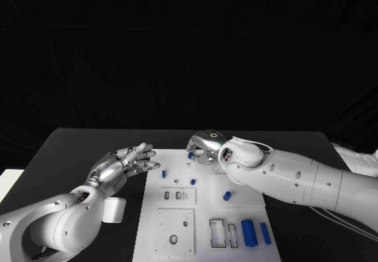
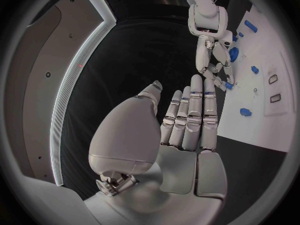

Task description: Assemble the parts on the task board

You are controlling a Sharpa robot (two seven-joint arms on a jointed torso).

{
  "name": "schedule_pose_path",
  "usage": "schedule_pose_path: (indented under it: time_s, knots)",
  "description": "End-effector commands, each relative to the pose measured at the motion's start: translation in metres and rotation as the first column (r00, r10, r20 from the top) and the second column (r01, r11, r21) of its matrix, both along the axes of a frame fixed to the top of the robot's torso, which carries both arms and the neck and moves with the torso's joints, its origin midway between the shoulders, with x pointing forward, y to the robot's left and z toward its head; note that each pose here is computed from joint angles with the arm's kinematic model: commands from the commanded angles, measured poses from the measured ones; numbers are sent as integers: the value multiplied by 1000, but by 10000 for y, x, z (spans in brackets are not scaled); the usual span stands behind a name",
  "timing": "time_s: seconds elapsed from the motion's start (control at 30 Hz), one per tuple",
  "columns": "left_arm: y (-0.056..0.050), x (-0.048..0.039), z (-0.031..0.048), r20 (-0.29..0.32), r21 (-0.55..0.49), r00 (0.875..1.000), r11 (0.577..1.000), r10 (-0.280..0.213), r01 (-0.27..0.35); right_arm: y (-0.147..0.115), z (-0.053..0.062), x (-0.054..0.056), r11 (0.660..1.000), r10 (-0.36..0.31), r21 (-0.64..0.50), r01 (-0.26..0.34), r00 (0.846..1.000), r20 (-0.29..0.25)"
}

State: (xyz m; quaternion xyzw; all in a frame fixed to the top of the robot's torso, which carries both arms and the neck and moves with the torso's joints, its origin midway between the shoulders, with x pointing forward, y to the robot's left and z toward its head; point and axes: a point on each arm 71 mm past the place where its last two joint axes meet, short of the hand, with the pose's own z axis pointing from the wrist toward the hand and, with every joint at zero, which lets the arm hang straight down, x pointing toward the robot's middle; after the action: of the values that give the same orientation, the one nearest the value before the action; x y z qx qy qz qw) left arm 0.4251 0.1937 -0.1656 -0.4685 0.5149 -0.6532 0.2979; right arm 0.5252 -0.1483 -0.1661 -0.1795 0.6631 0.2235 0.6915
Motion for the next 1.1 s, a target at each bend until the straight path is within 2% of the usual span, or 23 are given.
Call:
schedule_pose_path:
  time_s: [0.03,0.2,0.37,0.6,0.67,0.87,1.0,1.1]
  knots:
    - [-16,-2,14,5,-10,1000,1000,-12,12,7,5,0,1000,1,-1,-1,1000,20]
    - [-14,0,13,4,-9,1000,1000,-12,12,7,25,-16,1000,5,15,-5,999,35]
    - [-9,3,12,4,-9,1000,1000,-11,11,-111,83,-94,999,-3,45,0,999,47]
    - [-17,9,8,2,-11,1000,1000,-11,11,-582,183,-211,984,-93,147,98,995,-38]
    - [-18,13,6,1,-11,1000,1000,-10,10,-739,205,-232,976,-132,166,143,988,-77]
    - [-19,18,4,1,-11,1000,1000,-9,9,-1154,222,-275,951,-240,154,267,955,-176]
    - [-16,19,3,2,-11,1000,1000,-7,7,-1274,197,-277,946,-273,117,301,938,-212]
    - [-18,21,3,3,-11,1000,1000,-6,6,-1315,180,-274,946,-285,92,311,932,-224]
